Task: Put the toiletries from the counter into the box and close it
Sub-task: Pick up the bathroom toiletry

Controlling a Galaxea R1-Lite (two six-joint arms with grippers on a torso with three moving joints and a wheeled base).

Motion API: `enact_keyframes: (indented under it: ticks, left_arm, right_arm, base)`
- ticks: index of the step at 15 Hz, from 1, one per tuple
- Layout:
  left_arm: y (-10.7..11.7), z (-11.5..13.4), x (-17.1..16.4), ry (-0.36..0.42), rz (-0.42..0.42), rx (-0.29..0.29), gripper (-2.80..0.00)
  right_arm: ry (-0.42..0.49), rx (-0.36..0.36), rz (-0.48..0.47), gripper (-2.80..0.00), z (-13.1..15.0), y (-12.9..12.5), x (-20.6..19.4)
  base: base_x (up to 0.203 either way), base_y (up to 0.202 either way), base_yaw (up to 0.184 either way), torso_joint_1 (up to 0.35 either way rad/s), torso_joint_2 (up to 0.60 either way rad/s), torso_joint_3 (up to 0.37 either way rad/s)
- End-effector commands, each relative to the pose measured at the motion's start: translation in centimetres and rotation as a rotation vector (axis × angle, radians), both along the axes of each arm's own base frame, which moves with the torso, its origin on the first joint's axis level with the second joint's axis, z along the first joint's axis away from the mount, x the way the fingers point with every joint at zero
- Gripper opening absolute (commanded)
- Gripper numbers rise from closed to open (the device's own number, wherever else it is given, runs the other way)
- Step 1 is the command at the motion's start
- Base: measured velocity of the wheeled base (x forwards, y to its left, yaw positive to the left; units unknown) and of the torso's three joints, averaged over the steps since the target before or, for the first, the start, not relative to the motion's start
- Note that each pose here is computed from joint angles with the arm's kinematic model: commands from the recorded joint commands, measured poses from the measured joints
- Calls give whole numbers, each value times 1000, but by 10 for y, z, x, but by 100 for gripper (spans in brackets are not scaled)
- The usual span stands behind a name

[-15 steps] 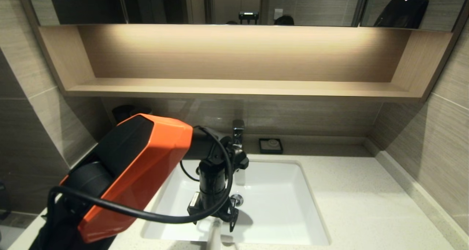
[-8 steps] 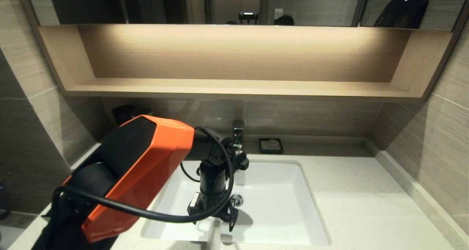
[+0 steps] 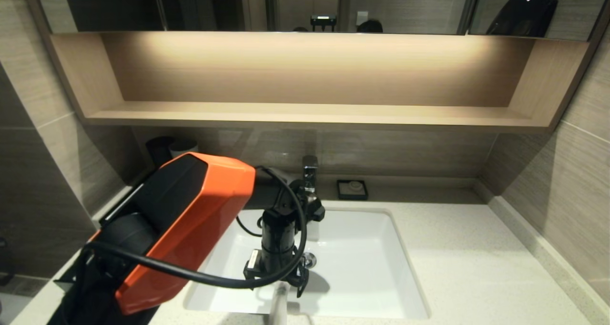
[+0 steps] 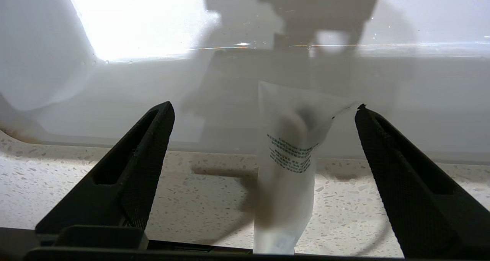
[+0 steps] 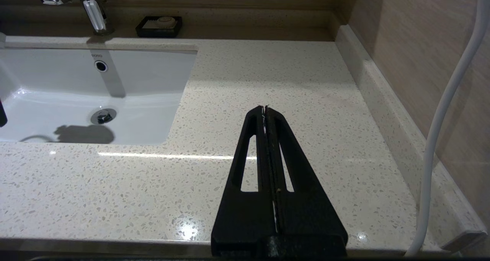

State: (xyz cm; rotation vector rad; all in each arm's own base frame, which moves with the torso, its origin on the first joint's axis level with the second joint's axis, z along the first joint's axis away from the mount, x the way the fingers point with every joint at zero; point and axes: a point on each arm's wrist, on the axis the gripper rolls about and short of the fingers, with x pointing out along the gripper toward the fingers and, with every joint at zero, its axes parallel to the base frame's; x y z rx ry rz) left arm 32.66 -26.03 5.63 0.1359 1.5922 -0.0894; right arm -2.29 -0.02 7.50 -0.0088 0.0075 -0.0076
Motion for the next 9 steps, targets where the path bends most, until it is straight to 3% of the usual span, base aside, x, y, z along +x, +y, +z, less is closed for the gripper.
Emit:
enact_keyframes:
  ticks: [1,6,7,9]
  left_arm:
    - [0,-1,0,5,3,3,0]
    - [0,-1,0,6,17,4,0]
    - [0,-1,0,6,18,4,-280]
    - [0,-1,0,7,17,5,-280]
  right_arm:
    - [0,0,0,-280,0,0,0]
    - [-1,0,0,-280,0,0,0]
    - [0,1,0,-280,0,0,0]
    - [0,0,0,-280,0,0,0]
  base:
    - [0,0,0,0,0,0]
    - [0,0,0,0,0,0]
    - [0,0,0,0,0,0]
    - [0,0,0,0,0,0]
